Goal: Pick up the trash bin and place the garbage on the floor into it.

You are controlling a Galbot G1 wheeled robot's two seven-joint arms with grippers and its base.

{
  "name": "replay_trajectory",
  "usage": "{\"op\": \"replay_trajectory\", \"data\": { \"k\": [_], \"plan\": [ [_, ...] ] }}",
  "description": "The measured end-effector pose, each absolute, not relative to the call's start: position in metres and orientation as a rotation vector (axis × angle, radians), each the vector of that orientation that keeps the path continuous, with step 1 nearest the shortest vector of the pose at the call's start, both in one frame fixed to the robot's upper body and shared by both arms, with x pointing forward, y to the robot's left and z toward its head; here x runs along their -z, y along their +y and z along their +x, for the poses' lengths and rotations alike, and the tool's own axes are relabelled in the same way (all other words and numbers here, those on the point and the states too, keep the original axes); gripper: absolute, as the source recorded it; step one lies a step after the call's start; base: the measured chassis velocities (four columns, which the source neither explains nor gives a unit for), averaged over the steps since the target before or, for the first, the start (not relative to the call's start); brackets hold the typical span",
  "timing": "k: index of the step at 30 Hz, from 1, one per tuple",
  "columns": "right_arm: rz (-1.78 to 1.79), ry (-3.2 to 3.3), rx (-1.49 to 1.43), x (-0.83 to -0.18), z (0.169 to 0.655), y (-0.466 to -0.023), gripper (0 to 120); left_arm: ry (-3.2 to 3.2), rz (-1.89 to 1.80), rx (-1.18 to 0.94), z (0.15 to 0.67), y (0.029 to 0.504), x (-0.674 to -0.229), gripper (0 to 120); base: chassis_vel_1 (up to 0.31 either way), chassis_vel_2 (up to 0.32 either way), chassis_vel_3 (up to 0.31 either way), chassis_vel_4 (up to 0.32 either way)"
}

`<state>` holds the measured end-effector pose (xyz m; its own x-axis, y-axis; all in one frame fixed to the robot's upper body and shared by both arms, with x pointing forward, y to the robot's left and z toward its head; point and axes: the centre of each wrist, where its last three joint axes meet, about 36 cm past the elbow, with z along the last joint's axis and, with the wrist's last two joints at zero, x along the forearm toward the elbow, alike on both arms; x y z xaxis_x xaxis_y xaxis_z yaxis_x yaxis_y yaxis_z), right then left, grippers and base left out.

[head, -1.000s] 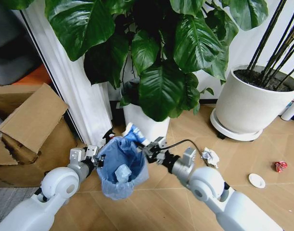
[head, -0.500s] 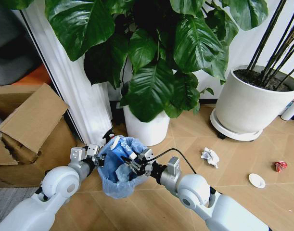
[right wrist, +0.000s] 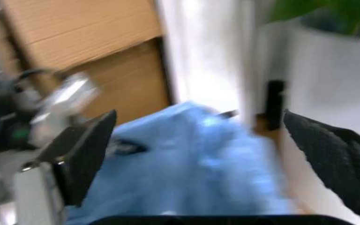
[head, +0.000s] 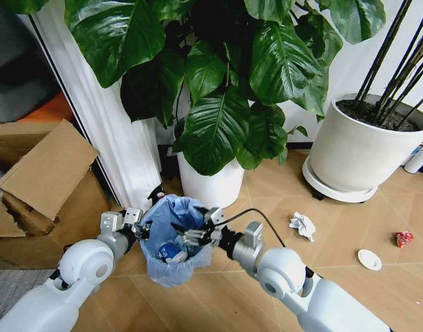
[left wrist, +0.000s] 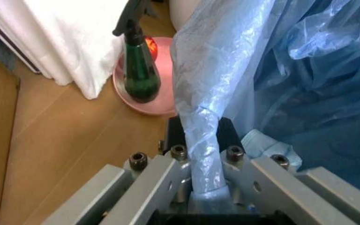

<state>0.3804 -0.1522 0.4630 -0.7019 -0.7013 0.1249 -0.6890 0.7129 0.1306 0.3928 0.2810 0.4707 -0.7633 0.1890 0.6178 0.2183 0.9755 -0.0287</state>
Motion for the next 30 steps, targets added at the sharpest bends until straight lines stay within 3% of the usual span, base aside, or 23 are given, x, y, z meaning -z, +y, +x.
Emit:
{"op": "replay_trajectory", "data": {
  "k": [10,23,30],
  "plan": [
    [0.753,-2.843,-0.028,-0.442,0.392,-0.201,100,-2.465,-0.275,0.04,0.386,0.281,-0.47,0,0.0,0.0,0.0,0.0],
    [0.591,-2.822,-0.026,-0.414,0.397,-0.217,100,-2.482,-0.276,0.045,0.382,0.281,-0.476,0,-0.008,-0.014,0.01,0.01],
    [0.552,-2.822,-0.035,-0.409,0.396,-0.223,100,-2.482,-0.283,0.037,0.382,0.28,-0.476,0,-0.139,-0.136,0.126,0.126]
  ]
}}
